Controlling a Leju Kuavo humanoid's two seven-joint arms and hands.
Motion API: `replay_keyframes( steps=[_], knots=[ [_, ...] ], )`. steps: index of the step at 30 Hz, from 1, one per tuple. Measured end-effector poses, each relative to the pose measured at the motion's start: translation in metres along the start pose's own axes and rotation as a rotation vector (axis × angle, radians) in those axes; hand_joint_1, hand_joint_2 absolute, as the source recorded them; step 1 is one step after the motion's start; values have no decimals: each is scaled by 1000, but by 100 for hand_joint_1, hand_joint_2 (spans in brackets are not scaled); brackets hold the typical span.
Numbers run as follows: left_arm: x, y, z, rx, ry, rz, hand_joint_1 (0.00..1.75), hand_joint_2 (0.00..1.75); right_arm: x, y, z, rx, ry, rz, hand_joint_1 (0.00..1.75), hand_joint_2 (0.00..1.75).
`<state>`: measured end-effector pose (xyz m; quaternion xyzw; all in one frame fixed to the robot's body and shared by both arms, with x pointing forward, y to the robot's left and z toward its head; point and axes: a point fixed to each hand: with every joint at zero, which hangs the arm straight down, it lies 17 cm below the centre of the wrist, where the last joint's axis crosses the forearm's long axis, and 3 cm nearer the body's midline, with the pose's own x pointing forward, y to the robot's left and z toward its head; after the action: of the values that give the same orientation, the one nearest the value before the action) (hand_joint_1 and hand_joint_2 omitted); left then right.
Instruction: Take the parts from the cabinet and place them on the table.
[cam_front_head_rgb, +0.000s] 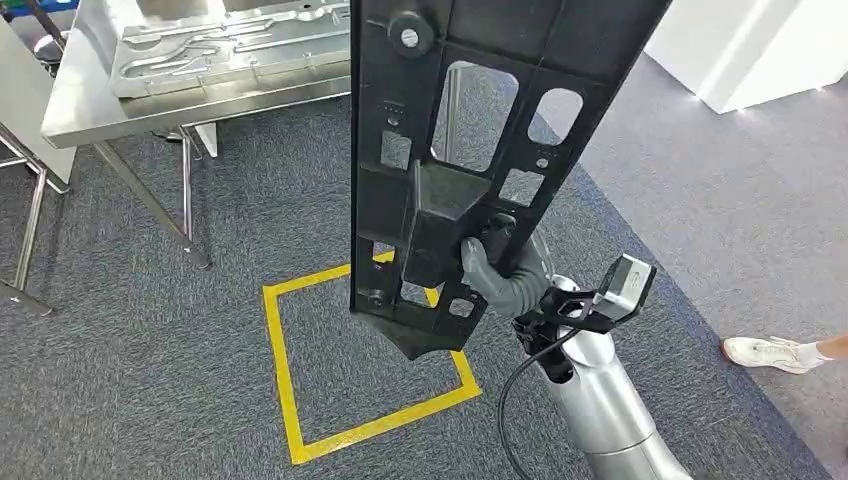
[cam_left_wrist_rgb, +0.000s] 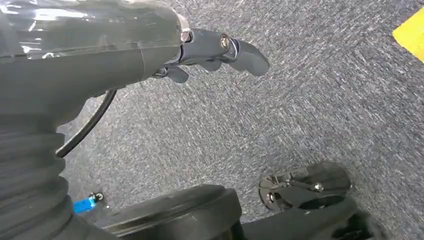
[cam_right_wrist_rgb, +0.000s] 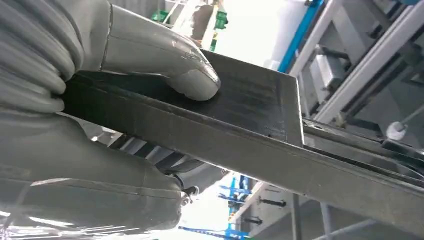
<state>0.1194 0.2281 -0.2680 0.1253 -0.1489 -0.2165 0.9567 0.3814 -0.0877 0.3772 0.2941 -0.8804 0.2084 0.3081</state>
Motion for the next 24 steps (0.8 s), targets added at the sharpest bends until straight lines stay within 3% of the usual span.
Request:
replay_keyframes(
  steps=[9,24],
  knots=[
    [11,5,-2,7,-19,12,0,175,-1,0,1,3,2,-4,166,175],
    [-10,-5,2,-6,16,18,0,175,-1,0,-2,10,1,0,166,175]
  ],
)
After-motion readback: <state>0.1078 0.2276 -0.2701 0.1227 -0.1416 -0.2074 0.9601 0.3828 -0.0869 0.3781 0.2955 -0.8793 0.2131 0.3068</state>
